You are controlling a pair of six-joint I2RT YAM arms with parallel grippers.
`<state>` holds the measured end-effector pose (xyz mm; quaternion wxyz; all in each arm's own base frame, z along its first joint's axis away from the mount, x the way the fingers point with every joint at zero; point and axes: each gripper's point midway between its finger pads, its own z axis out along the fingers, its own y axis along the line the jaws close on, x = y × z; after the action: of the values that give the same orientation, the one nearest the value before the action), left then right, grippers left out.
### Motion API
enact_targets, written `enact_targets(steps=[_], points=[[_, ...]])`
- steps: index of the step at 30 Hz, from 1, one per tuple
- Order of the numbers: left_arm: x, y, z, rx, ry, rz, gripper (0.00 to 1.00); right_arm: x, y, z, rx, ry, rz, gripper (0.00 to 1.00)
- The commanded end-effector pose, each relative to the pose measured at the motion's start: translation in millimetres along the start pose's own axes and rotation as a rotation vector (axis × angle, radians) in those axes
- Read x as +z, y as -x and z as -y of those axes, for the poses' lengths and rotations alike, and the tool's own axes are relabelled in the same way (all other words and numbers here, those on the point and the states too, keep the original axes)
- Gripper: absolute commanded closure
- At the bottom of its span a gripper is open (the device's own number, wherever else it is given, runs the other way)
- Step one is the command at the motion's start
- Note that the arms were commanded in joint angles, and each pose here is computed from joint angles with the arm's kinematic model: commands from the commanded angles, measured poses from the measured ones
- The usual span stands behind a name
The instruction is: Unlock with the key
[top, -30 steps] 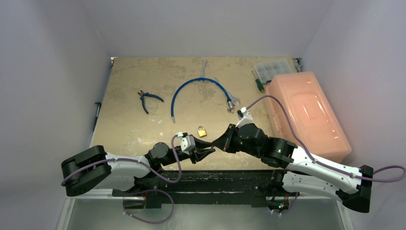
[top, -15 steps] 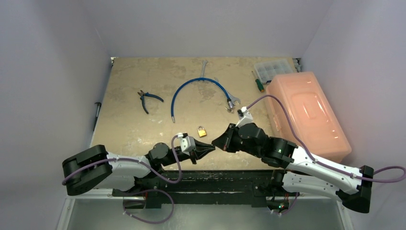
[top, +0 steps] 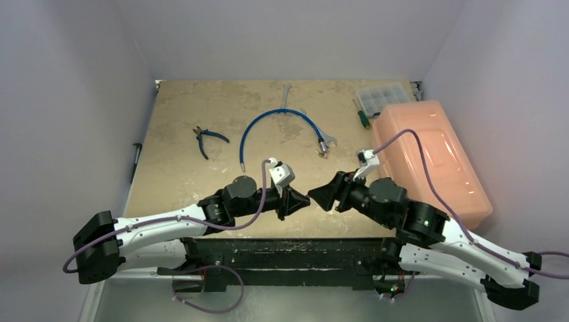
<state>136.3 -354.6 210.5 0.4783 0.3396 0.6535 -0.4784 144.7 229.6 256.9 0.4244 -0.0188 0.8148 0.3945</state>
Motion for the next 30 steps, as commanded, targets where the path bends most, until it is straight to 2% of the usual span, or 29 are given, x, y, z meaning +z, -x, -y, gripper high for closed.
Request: enact_targets(steps=[1, 4, 8, 14, 16, 23, 30], points=[[-17, -34, 7, -0.155, 0.054, -0.284, 1.00, -17, 21, -17, -0.154, 0.157, 0.116, 0.31], [-27, -46, 9, -0.223, 0.102, -0.434, 1.00, -27, 19, -32, -0.227, 0.269, 0.111, 0.25], [-42, -52, 8, -0.274, 0.181, -0.561, 1.00, -23, 7, -43, -0.333, 0.339, 0.060, 0.20], [-63, -45, 18, -0.392, 0.270, -0.718, 1.00, 3, -41, -52, -0.412, 0.435, -0.135, 0.24], [-71, -46, 25, -0.417, 0.263, -0.779, 1.00, 10, -52, -55, -0.414, 0.472, -0.164, 0.26], [-80, -34, 52, -0.481, 0.146, -0.784, 1.00, 6, -64, -65, -0.399, 0.606, -0.135, 0.24], [-82, -32, 62, -0.480, 0.081, -0.796, 1.00, 3, -74, -69, -0.407, 0.668, -0.159, 0.29]])
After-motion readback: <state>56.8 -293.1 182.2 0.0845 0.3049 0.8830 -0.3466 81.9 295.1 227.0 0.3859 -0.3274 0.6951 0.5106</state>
